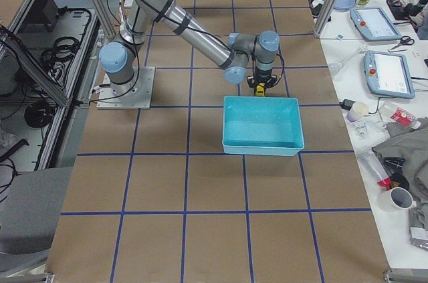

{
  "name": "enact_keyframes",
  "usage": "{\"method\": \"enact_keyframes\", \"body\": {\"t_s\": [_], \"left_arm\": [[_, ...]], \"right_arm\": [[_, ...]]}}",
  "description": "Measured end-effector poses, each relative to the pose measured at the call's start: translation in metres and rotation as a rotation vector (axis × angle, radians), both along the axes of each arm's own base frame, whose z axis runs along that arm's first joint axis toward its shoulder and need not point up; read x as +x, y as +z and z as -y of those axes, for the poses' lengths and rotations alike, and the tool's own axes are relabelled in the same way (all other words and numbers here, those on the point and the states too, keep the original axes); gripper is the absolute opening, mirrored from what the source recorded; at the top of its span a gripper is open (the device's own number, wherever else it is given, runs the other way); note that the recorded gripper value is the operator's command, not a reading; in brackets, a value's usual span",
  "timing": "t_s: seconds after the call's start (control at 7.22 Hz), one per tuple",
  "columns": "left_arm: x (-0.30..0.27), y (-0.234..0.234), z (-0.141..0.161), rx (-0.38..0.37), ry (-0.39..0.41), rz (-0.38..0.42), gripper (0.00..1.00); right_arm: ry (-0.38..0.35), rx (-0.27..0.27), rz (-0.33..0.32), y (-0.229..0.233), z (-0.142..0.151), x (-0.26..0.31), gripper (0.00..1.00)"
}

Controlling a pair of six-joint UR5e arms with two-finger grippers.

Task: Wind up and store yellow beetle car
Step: 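Lift the car with the right gripper and carry it into the blue bin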

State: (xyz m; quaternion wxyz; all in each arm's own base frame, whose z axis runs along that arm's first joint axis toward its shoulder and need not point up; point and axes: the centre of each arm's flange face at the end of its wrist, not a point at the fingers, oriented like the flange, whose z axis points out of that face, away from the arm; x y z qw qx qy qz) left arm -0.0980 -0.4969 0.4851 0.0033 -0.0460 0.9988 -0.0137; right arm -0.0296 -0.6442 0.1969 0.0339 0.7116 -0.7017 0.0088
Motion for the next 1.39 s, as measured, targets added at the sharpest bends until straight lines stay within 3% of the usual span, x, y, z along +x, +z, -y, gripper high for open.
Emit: {"method": "enact_keyframes", "body": {"t_s": [0.55, 0.83, 1.11, 1.39], "left_arm": [[0.0, 0.0, 0.0, 0.0, 0.004, 0.002, 1.0], [0.0, 0.001, -0.001, -0.001, 0.004, 0.0, 1.0], [0.0, 0.0, -0.001, 0.0, 0.001, 0.0, 1.0], [0.0, 0.001, -0.001, -0.002, 0.001, 0.003, 1.0]], "right_arm": [[-0.049, 0.035, 0.013, 0.11, -0.009, -0.003, 0.0], [-0.12, 0.031, 0.002, 0.149, -0.004, -0.067, 0.0], [-0.177, 0.036, 0.003, 0.139, -0.012, -0.155, 0.0], [-0.145, 0.026, 0.006, 0.09, -0.007, -0.2, 0.0]]}}
